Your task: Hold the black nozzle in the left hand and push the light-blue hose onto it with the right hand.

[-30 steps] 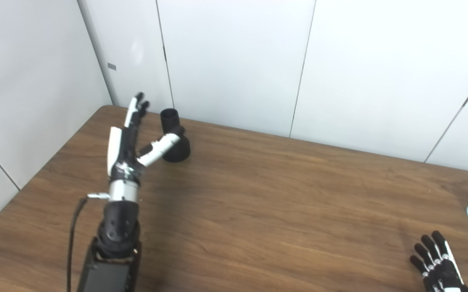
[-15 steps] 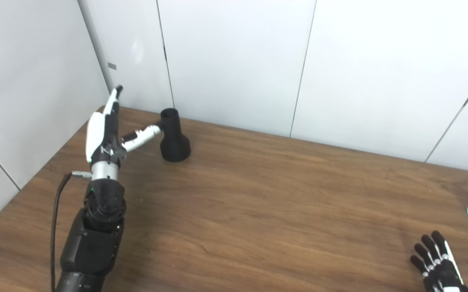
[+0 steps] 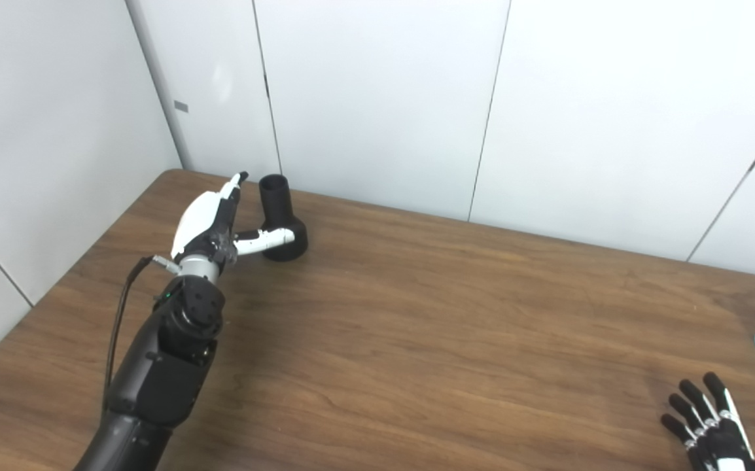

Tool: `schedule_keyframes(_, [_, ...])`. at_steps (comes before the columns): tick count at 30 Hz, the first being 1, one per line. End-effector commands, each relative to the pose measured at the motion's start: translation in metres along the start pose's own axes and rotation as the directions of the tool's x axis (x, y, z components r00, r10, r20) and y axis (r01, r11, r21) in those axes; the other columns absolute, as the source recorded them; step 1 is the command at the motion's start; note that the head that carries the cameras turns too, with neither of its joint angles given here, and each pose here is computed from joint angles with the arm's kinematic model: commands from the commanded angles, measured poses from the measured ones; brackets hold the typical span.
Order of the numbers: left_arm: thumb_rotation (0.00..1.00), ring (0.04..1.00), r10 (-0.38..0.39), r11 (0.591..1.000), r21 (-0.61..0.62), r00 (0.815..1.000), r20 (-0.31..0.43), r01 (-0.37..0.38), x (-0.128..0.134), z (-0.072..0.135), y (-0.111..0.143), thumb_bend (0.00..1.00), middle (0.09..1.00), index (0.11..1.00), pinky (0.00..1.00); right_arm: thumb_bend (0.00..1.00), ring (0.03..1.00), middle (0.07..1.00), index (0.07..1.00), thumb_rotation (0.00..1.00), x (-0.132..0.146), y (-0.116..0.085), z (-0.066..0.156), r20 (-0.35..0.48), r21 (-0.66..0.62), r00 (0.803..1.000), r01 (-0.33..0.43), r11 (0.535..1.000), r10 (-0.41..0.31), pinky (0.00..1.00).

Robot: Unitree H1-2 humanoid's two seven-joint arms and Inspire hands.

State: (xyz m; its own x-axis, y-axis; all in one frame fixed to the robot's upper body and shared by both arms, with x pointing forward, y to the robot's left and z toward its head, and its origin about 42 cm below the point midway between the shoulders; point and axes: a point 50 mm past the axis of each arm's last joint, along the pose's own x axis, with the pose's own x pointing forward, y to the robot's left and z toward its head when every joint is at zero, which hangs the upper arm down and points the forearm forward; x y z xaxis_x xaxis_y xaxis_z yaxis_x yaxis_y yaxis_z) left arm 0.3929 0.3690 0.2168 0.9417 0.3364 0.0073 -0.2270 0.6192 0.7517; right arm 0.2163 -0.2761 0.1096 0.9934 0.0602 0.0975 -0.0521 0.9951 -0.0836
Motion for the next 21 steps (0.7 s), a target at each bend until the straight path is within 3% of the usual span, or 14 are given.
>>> schedule_keyframes(1, [0.5, 0.997, 0.058, 0.998, 0.028, 0.998, 0.039, -0.059, 0.012, 0.015, 0.014, 1.0, 1.0, 0.991, 0.91, 0.6, 0.914, 0.929, 0.981, 0.92, -0.013, 0.003, -0.008, -0.052, 0.0, 0.999, -0.01, 1.0, 0.01, 0.85])
schedule_keyframes(10, [0.46, 0.955, 0.095, 0.994, 0.054, 0.995, 0.024, -0.096, 0.027, 0.013, 0.005, 0.99, 0.949, 0.95, 0.92, 0.57, 0.921, 0.923, 0.969, 0.91, -0.013, 0.004, -0.006, -0.049, 0.01, 0.999, -0.005, 1.0, 0.006, 0.87])
schedule_keyframes(16, [0.46, 0.942, 0.079, 0.992, 0.099, 0.997, -0.009, -0.078, 0.039, 0.009, 0.001, 0.98, 0.942, 0.944, 0.89, 0.54, 0.92, 0.927, 0.974, 0.93, -0.011, 0.006, -0.005, -0.043, 0.006, 0.999, -0.007, 1.0, 0.007, 0.86])
schedule_keyframes(21, [0.43, 0.963, 0.063, 0.994, 0.095, 0.998, -0.01, -0.062, 0.047, 0.007, 0.0, 0.98, 0.952, 0.94, 0.93, 0.52, 0.919, 0.923, 0.97, 0.94, -0.011, 0.008, -0.003, -0.043, -0.003, 0.999, -0.003, 1.0, 0.003, 0.86])
